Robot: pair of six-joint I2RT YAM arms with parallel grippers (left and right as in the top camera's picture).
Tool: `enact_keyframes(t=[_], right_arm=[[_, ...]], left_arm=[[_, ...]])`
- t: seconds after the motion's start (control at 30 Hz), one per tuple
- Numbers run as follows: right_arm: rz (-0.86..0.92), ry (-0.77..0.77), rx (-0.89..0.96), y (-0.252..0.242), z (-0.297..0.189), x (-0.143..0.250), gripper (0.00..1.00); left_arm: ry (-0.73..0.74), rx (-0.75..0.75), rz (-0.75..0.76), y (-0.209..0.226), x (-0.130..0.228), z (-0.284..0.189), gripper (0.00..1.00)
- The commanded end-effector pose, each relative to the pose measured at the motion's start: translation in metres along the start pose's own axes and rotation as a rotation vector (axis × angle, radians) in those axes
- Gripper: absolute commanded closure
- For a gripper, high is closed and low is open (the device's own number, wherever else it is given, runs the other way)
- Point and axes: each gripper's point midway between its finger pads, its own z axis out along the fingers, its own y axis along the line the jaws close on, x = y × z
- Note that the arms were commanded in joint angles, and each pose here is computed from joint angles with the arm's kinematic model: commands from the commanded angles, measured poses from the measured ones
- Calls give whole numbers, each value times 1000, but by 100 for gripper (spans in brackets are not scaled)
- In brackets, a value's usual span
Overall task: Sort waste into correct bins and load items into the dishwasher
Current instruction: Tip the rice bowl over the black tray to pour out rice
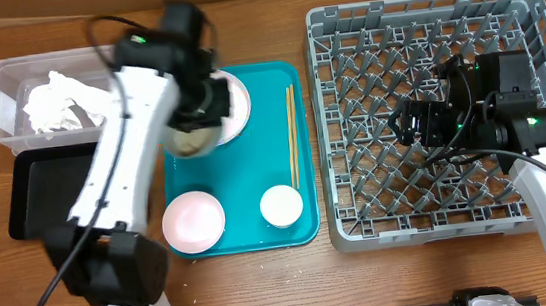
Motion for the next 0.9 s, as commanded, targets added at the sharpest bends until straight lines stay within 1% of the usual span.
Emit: enact_keyframes(t=[0.0, 0.13, 0.3, 0.43, 0.57, 0.6, 0.73, 0.87], right_arm=[[-9, -30, 2, 2, -6, -9, 0], [-8, -29, 3, 2, -6, -9, 0], [-8, -30, 2, 2, -6, -9, 0], [-7, -28, 2, 2, -6, -8, 0], [-4, -30, 1, 2, -6, -9, 0], [-5, -32, -3, 3, -6, -9, 0], [5, -34, -7, 3, -6, -10, 0], [18, -41, -8, 3, -6, -12, 0]], left_arm=[[-57, -3, 14, 28, -3, -40, 96], [-18, 6, -3, 59, 5, -45, 96], [-50, 220, 19, 80, 2, -52, 96], [-101, 337, -7, 109, 2, -59, 96], [-189, 506, -49, 134, 5, -64, 96], [-232, 570, -68, 142, 5, -64, 96], [-378, 726, -116, 167, 4, -60, 96], [-513, 845, -202, 191, 6, -53, 96]])
